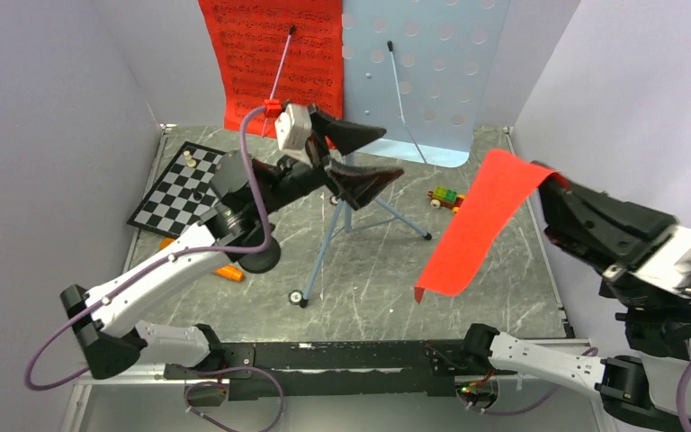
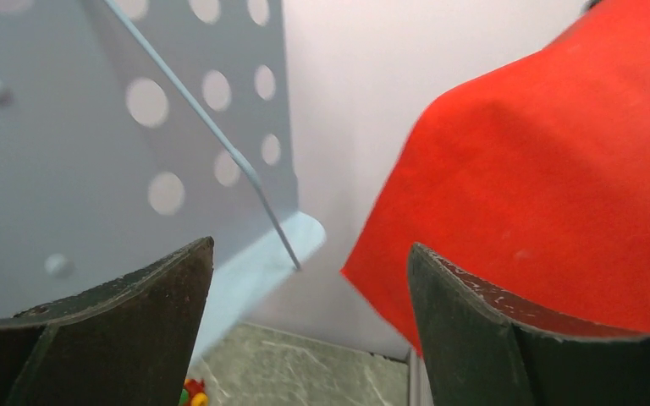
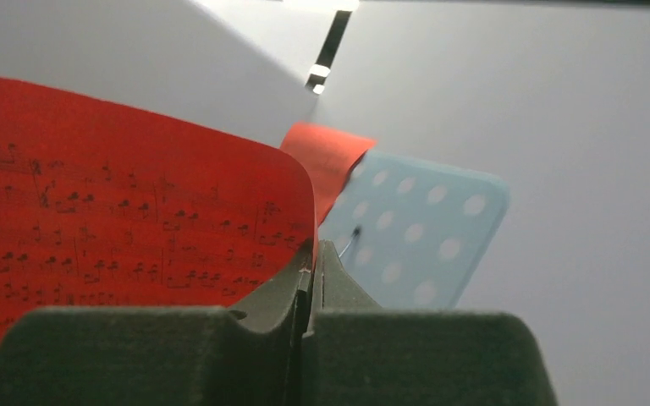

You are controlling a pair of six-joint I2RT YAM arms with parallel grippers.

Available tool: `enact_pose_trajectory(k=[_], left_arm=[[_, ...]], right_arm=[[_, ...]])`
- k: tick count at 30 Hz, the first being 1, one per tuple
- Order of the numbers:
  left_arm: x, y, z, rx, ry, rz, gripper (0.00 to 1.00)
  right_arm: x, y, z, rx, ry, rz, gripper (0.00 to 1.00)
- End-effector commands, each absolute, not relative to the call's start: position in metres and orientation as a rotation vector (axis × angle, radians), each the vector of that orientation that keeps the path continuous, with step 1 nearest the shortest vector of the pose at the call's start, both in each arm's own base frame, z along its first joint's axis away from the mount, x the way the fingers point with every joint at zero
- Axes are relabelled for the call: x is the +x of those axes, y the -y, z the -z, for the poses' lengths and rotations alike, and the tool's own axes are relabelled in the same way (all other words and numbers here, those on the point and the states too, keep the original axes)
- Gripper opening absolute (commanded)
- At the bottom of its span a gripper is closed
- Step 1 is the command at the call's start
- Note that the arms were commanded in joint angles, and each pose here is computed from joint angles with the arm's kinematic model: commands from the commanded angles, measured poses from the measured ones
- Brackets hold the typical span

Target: Pack up the instrument practice props

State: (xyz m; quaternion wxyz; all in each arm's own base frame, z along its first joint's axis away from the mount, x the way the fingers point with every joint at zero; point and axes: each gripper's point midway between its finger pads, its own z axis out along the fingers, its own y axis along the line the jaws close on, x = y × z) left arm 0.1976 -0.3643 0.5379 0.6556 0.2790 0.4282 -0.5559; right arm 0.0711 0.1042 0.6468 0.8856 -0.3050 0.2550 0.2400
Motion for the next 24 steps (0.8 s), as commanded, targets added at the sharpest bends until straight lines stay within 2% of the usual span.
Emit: enact_pose_trajectory(k=[1,7,13,20,24], left_arm=[[0.165,0.344,-0.533,0.65,-0.945,1.283,0.89],[0.155,0.306,-0.489,0.567,-1.039,1.248,0.89],[0.151,0.274,-0.432,0.461,-1.152,1.221,0.89],[0.151,0.244,-0.387,0.371,-1.243,1.171,0.89],[0.15,0.236,-0.362,0.337,-1.297,1.167,0.88]], right_arm=[[0.091,-0.146,-0.576,-0.8,-0.738,-0.553,0.0],[0.114,-0.182,-0.485,-0.889,-0.957,-0.601,0.0],[0.141,-0.197,-0.409,-0.793,-1.198,-0.634,0.0],[0.196,-0.163,-0.342,-0.363,-1.554,-0.449,0.0],[0.209,-0.132,-0.315,-0.138,-1.61,-0.341,0.0]])
